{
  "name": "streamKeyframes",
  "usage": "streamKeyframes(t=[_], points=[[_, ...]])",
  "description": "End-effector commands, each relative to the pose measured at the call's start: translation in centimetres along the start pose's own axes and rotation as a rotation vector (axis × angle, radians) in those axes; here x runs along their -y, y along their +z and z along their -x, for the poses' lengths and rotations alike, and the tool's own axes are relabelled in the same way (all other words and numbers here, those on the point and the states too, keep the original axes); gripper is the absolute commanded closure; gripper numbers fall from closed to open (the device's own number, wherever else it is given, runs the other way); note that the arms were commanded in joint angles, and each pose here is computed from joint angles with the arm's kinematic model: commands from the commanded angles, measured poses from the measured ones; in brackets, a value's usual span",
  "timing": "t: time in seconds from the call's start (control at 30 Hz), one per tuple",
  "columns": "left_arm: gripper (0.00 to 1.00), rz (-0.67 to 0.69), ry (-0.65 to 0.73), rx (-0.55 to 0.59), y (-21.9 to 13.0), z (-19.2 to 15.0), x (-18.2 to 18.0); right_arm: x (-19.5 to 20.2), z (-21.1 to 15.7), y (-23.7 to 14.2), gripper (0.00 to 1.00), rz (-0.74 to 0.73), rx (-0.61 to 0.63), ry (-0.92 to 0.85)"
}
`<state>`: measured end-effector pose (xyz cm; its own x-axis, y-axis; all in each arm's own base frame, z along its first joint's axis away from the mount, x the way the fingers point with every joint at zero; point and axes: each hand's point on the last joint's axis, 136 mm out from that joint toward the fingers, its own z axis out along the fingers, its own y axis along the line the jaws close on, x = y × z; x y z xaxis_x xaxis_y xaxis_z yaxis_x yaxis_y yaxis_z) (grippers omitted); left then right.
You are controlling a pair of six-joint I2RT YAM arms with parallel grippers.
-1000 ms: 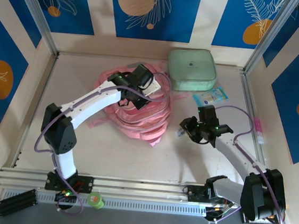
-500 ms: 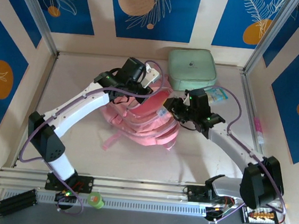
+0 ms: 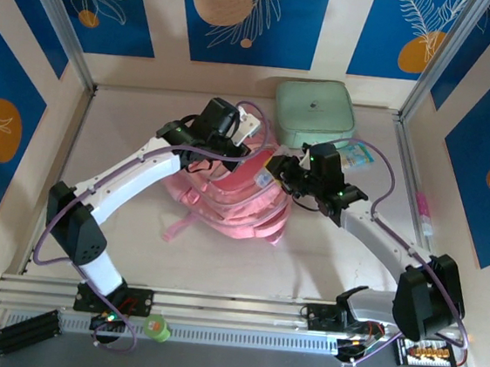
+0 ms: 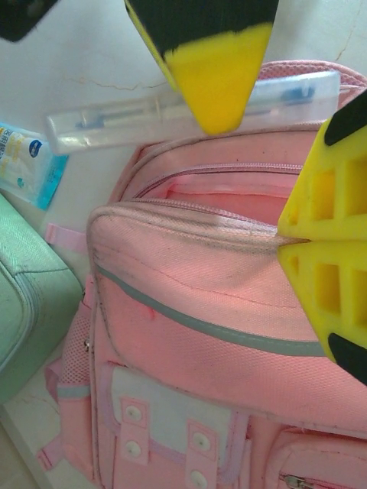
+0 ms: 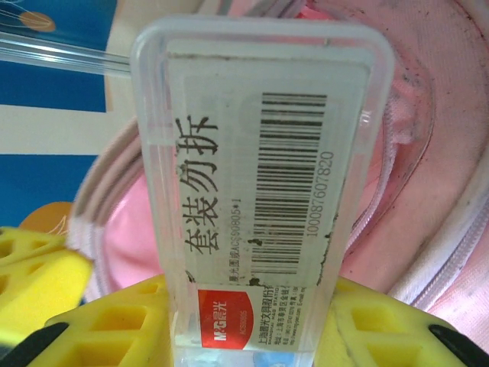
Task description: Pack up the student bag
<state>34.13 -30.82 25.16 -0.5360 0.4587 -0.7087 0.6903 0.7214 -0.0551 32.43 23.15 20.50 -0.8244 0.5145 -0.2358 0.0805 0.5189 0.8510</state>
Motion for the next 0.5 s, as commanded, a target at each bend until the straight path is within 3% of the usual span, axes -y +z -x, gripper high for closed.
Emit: streamKeyframes(t=[0.0,0.23,0.47], points=[[1.0,-0.038,0.004,0.099,-0.5,2.5,1.0,-0.2,0.0,-0.3,0.63,0.01,0.017,-0.016],[1.0,-0.05,-0.013,0.137,-1.0,3.4,1.2,-1.0,-1.5,2.1,0.63,0.06,-0.087,0.032],[1.0,0.006,-0.035,0.203,-2.5,4.5,0.2,-3.1,-0.7,4.8,0.63,0.117,-0.114,0.079]])
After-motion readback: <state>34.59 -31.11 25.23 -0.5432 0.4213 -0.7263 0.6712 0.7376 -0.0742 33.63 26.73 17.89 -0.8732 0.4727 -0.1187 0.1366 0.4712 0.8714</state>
